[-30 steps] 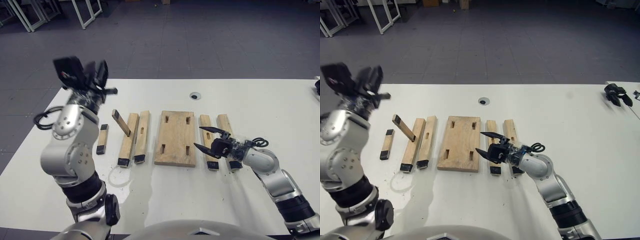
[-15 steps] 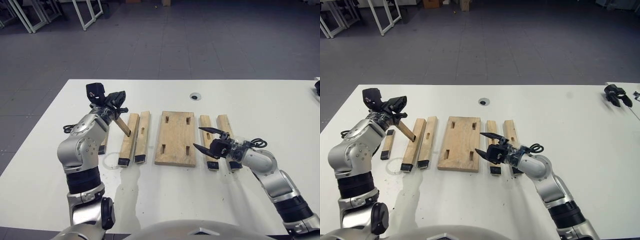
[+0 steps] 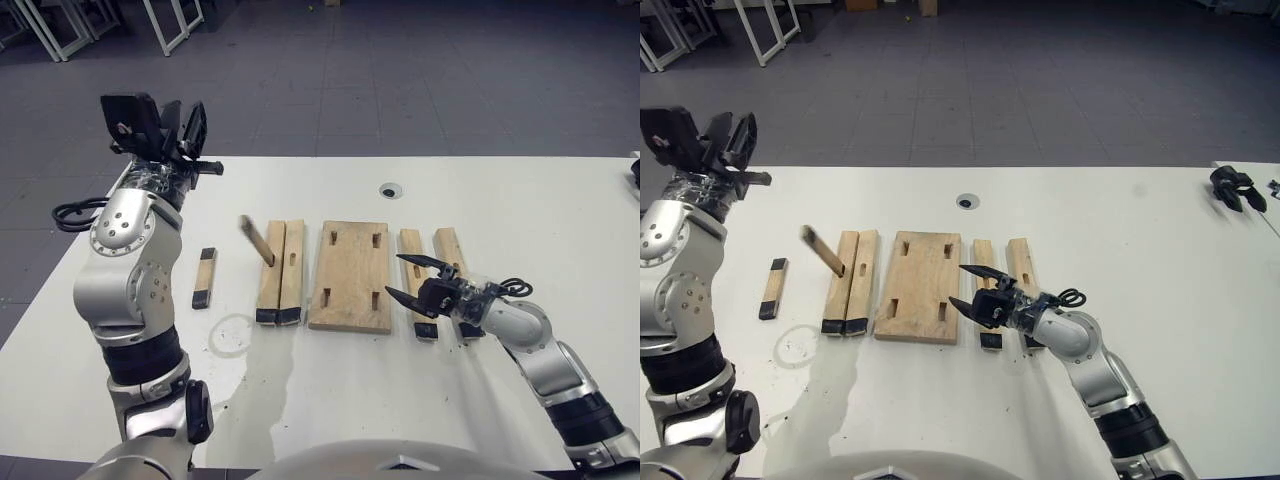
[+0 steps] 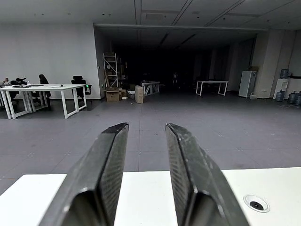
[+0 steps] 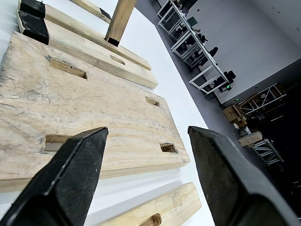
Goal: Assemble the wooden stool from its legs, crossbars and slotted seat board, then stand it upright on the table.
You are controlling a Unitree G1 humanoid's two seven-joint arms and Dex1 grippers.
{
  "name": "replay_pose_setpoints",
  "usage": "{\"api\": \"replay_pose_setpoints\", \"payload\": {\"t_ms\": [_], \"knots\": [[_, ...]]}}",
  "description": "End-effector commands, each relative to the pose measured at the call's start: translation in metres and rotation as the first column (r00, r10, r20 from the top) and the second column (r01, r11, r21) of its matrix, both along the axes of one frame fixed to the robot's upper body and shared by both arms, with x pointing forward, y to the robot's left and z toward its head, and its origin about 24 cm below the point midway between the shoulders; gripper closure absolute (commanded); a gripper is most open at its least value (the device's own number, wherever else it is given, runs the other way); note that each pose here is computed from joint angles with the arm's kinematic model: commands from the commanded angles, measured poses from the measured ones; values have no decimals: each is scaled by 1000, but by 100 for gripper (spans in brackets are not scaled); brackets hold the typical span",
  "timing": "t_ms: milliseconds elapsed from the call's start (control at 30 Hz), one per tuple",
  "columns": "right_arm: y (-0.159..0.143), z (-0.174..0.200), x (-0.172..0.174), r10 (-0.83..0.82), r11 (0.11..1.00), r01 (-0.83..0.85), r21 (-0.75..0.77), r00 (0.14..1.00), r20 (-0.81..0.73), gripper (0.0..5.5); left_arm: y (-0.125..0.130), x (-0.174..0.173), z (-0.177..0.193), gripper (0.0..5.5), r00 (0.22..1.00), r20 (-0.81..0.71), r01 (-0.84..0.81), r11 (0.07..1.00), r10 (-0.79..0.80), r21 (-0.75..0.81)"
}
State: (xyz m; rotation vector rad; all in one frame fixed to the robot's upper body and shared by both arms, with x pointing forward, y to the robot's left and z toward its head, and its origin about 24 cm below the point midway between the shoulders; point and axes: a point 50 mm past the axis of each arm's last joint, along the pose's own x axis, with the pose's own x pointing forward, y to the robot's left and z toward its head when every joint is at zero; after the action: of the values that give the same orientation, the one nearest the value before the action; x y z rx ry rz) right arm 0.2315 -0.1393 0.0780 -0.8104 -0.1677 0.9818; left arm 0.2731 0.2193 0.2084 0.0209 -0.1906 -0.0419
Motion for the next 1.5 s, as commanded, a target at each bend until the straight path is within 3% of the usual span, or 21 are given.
{"api": "replay_pose_setpoints", "payload": {"t_ms": [33,100,267,467,600,800,1133,1367,1500], "knots": [[-1,1,-1,0,1000,0,-16,1000,5,237,-5,-22,-29,404,993,-115,-6,1000,5,-7],[-2,0,-1,-1,1000,1,-19,1000,7,237,-8,-41,-48,404,984,-179,23,1000,-20,10],[-5,-3,-8,-11,1000,11,-23,1000,-18,237,-8,-85,-89,329,932,-357,61,998,-62,-14],[-8,-5,-7,-30,999,29,-23,999,-35,237,-20,-97,-131,229,829,-545,121,992,-125,-43],[-7,-6,-5,-24,999,23,-31,999,-36,237,-18,-101,-165,229,749,-658,91,996,-76,-11],[-9,-4,-2,-21,999,19,-39,999,-31,237,-22,-104,-185,229,708,-704,90,996,-62,2],[-10,-6,-4,-22,999,20,-46,999,-34,237,-6,-104,-179,229,731,-682,50,999,-22,21],[-9,-6,-3,-23,999,21,-46,999,-34,237,-14,-89,-185,229,779,-619,86,995,-99,-51],[-10,-5,-1,-29,999,28,-46,999,-29,237,-10,-79,-195,294,789,-608,90,996,-88,-28]]}}
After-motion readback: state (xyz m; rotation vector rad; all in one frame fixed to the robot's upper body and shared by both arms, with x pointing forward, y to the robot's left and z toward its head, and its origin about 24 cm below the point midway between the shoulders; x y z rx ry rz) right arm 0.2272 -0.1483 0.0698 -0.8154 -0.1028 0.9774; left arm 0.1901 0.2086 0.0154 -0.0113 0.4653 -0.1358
